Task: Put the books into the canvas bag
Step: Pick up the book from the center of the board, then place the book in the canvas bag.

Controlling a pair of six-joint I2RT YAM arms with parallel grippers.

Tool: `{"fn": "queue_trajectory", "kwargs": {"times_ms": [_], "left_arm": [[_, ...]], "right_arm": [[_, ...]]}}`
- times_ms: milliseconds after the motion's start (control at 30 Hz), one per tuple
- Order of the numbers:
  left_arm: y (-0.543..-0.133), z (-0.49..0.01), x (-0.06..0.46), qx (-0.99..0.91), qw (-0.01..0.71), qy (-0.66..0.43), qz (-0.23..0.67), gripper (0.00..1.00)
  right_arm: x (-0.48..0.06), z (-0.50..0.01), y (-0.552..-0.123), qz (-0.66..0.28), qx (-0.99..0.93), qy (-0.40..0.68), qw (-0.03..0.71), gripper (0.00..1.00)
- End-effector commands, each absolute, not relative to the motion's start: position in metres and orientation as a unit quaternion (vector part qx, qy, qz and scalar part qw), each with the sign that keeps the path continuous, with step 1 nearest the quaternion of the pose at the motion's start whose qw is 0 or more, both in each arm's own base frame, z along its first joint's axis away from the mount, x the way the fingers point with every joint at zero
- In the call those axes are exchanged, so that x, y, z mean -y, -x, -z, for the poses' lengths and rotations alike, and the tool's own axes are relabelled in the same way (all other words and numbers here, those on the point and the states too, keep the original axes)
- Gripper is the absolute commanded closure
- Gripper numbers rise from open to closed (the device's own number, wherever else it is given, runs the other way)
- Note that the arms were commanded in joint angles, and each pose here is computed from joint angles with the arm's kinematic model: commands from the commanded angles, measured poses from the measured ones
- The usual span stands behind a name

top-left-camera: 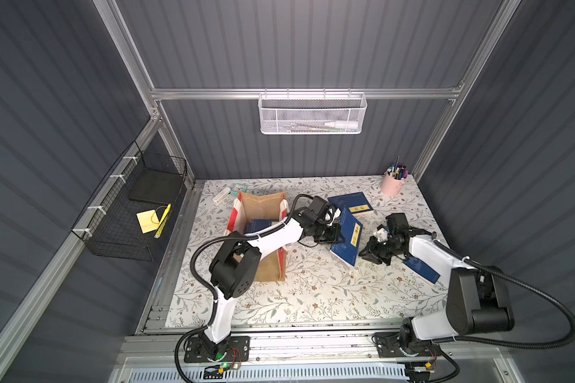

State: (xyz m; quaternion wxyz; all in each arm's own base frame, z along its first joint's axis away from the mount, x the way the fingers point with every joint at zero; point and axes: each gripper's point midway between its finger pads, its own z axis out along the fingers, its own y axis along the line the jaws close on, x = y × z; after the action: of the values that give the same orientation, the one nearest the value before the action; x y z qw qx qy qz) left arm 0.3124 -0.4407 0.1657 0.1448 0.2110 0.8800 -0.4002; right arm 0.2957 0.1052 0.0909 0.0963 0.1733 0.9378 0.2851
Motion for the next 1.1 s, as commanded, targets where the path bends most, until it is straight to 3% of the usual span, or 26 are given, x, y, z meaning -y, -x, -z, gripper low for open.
{"fn": "queue_trajectory", "kwargs": {"times_ms": [0,267,433,767,1067], "left_arm": [[-0.325,-0.230,0.410,-0.870,0.259,-0.266,0.325,1.00],[-0.338,-0.339,0.306,-0.839,0.465,-0.243,0.144,1.00],[-0.329,-0.382,0.235,-0.817,0.541,-0.197,0.037,1.00],[-0.294,-0.401,0.132,-0.809,0.563,-0.129,-0.110,1.00],[-0.267,-0.414,0.126,-0.803,0.576,-0.144,-0.046,1.00]], "right_arm": [[-0.108,-0.128,-0.299,-0.270,-0.941,-0.157,0.128,0.71],[-0.152,-0.203,-0.316,-0.247,-0.941,-0.079,0.218,0.56],[-0.215,-0.236,-0.331,-0.274,-0.931,-0.017,0.242,0.50],[-0.374,-0.260,-0.334,-0.299,-0.915,0.126,0.238,0.39],[-0.413,-0.228,-0.337,-0.268,-0.929,0.148,0.207,0.37]]}}
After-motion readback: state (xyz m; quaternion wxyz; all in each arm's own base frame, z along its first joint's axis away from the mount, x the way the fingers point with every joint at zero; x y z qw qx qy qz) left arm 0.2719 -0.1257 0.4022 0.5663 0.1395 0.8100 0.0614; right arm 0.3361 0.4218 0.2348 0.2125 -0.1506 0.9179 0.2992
